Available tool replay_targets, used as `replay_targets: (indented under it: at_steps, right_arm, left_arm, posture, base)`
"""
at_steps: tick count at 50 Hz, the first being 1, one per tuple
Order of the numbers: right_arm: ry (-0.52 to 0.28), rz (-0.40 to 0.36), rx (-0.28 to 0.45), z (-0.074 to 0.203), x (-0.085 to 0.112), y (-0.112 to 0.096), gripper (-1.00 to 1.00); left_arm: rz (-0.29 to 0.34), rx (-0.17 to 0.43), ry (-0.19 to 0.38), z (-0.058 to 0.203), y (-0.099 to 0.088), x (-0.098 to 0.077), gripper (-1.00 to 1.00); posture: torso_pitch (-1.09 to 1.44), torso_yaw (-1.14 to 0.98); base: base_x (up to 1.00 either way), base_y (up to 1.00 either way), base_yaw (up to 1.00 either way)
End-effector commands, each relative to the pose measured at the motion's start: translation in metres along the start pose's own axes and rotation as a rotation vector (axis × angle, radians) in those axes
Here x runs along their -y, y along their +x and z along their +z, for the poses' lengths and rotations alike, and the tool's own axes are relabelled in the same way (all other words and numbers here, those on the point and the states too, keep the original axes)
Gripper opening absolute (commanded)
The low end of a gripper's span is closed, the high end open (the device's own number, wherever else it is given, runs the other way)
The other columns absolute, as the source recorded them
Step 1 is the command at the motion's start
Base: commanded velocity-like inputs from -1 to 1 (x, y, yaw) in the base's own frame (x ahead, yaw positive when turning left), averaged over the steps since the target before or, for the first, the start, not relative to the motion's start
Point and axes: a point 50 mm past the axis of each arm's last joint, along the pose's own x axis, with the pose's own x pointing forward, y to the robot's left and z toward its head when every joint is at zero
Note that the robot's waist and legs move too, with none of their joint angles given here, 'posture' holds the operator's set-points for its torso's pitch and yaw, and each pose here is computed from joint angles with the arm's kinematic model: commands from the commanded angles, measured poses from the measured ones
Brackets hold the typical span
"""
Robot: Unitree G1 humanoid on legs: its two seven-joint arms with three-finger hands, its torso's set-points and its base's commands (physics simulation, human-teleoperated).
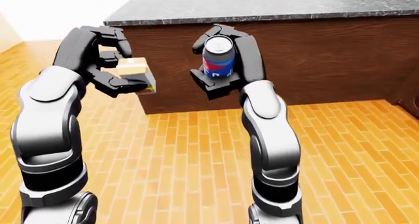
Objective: Move the drinks to the dining counter.
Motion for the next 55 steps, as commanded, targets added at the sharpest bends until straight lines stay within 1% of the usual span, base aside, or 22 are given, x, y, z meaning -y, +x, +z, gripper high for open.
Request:
replay_targets:
  at_steps: [1,22,39,55]
  right_arm:
    - [-0.004,0.015,0.118,0.022,-0.003,-0.002,-1.0]
    - [-0.006,0.019,0.127,0.027,-0.004,-0.002,-1.0]
    - [-0.006,0.02,0.145,0.037,-0.005,-0.003,-1.0]
    - [-0.008,0.021,0.152,0.04,-0.004,-0.004,-1.0]
  left_arm:
    - [0.06,0.089,0.016,0.018,-0.004,-0.011,-1.0]
    - [0.063,0.094,0.017,0.02,-0.005,-0.012,-1.0]
    - [0.071,0.106,0.015,0.029,-0.008,-0.019,-1.0]
    - [0.071,0.112,0.018,0.032,-0.008,-0.019,-1.0]
  posture:
    - [0.0,0.0]
    - [0.0,0.0]
    - [0.0,0.0]
    - [0.0,0.0]
  base:
    - [0.44,-0.05,0.0]
    - [0.43,-0.06,0.0]
    - [0.34,-0.02,0.0]
    - [0.29,0.0,0.0]
